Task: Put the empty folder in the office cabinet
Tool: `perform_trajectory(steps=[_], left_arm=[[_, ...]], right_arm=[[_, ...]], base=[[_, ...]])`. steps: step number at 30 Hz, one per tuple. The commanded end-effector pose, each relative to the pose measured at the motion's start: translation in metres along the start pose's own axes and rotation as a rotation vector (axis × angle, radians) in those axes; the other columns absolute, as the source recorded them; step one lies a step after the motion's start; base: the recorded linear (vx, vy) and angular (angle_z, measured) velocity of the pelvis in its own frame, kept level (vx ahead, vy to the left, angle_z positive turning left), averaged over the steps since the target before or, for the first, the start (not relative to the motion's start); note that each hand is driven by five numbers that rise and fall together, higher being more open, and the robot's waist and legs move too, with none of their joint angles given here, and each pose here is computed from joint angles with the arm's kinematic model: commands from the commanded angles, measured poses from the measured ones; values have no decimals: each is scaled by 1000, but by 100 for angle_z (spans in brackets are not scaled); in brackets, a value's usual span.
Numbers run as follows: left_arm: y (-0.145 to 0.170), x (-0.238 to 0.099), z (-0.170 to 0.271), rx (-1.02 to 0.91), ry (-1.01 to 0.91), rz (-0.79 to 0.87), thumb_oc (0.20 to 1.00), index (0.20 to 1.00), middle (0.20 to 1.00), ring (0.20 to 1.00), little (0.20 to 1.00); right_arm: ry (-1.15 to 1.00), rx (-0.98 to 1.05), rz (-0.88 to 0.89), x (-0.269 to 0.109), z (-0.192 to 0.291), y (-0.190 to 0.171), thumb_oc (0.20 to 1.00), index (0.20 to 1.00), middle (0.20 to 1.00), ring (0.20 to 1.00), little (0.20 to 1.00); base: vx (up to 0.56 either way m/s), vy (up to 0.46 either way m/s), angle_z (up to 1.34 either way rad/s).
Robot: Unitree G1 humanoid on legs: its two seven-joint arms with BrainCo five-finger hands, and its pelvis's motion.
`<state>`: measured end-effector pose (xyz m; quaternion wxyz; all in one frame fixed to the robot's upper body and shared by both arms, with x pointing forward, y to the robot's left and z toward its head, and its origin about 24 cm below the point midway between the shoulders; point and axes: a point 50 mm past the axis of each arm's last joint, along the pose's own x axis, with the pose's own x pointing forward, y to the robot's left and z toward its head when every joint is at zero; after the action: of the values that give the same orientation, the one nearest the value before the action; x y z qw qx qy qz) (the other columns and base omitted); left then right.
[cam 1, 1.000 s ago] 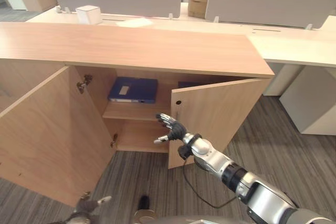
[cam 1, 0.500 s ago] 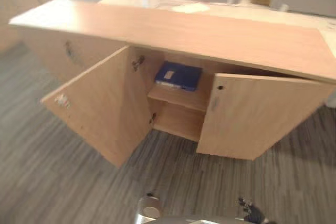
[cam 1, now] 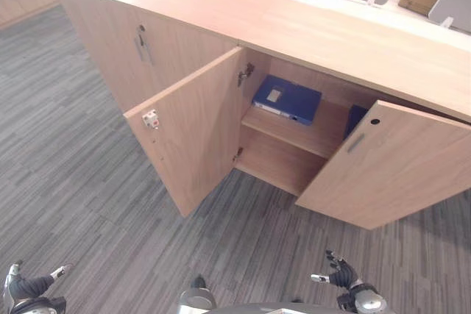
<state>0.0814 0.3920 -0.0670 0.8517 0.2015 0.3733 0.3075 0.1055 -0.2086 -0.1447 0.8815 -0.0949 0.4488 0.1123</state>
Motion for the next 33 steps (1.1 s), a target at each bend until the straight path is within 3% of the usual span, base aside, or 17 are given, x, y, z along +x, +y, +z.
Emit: perform_trajectory(steps=[1, 23, 29, 33], left_arm=[[7, -1, -3, 55, -9, 14, 1000, 1000, 1000, 1000, 1000], [76, 26, 67, 231, -134, 183, 1000, 1000, 1000, 1000, 1000], [81, 31, 92, 276, -190, 195, 1000, 1000, 1000, 1000, 1000], [68, 34, 112, 287, -263, 162, 1000, 1000, 1000, 1000, 1000]], right_arm=[[-77, -37, -42, 1, 20, -18, 1000, 1000, 1000, 1000, 1000], [-63, 56, 37, -8, -1, 13, 1000, 1000, 1000, 1000, 1000], [-60, 81, 39, -9, -5, 17, 1000, 1000, 1000, 1000, 1000], [-55, 91, 47, -8, -6, 22, 1000, 1000, 1000, 1000, 1000]], base=[[0, 60, -19], [14, 41, -24], [15, 14, -22], [13, 14, -17]])
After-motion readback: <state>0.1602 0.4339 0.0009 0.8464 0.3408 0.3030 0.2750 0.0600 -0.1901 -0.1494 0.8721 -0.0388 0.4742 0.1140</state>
